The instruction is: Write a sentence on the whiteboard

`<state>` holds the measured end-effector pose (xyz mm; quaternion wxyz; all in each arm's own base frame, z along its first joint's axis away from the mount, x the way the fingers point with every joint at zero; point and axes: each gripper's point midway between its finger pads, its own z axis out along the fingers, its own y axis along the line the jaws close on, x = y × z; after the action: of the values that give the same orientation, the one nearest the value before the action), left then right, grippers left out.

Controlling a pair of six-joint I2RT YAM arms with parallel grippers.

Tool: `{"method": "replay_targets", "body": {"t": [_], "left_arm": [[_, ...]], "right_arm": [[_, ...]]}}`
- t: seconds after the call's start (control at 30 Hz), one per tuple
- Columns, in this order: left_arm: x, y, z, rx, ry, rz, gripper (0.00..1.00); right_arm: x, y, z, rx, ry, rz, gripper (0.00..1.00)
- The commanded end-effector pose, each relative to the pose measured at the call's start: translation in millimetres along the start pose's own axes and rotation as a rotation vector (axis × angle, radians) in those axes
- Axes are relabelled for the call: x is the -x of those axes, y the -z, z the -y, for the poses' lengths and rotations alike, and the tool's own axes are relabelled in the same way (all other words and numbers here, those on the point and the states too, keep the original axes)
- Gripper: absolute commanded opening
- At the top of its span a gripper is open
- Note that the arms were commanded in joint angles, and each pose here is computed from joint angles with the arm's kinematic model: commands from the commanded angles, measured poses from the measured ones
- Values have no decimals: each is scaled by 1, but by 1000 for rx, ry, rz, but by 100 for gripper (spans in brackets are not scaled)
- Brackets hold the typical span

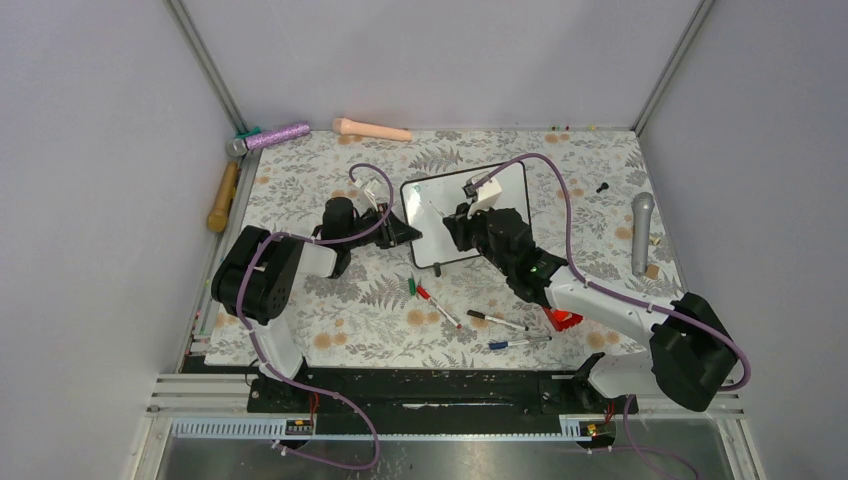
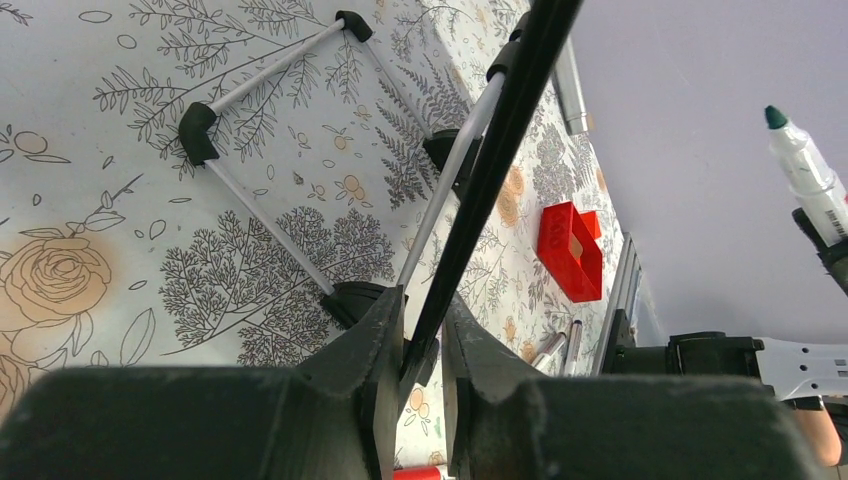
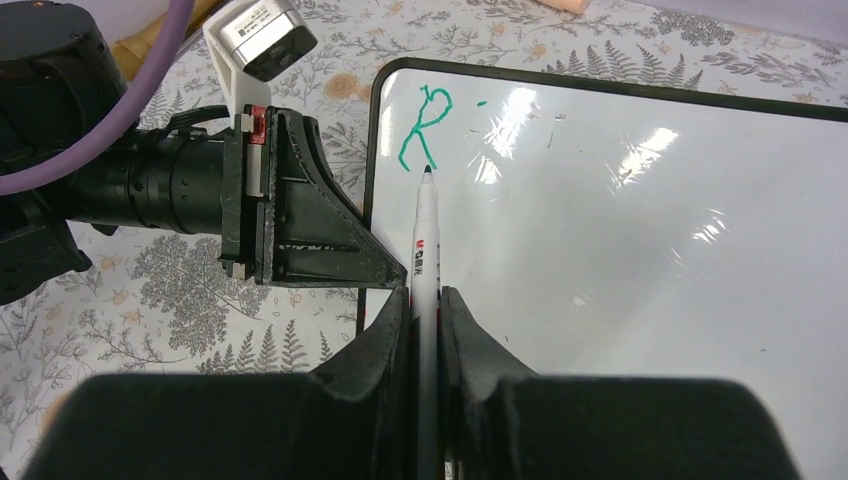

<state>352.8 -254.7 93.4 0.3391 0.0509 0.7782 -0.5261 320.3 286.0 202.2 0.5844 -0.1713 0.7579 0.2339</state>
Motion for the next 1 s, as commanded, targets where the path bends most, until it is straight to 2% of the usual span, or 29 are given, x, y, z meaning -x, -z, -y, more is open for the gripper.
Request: {"method": "replay_targets", "body": {"t": [0.0, 0.33, 0.8, 0.97], "left_arm": [[16, 1, -9, 79, -39, 74, 16], [15, 1, -8, 112, -69, 74, 17], [15, 2, -10, 135, -88, 57, 17], [16, 2, -10, 138, -94, 55, 17]], "right_arm": [[23, -7, 0, -19, -36, 61, 0], [25, -20, 2, -45, -13, 26, 0], [33, -12, 10, -71, -23, 112, 0], [33, -13, 12, -83, -25, 106, 0]]}}
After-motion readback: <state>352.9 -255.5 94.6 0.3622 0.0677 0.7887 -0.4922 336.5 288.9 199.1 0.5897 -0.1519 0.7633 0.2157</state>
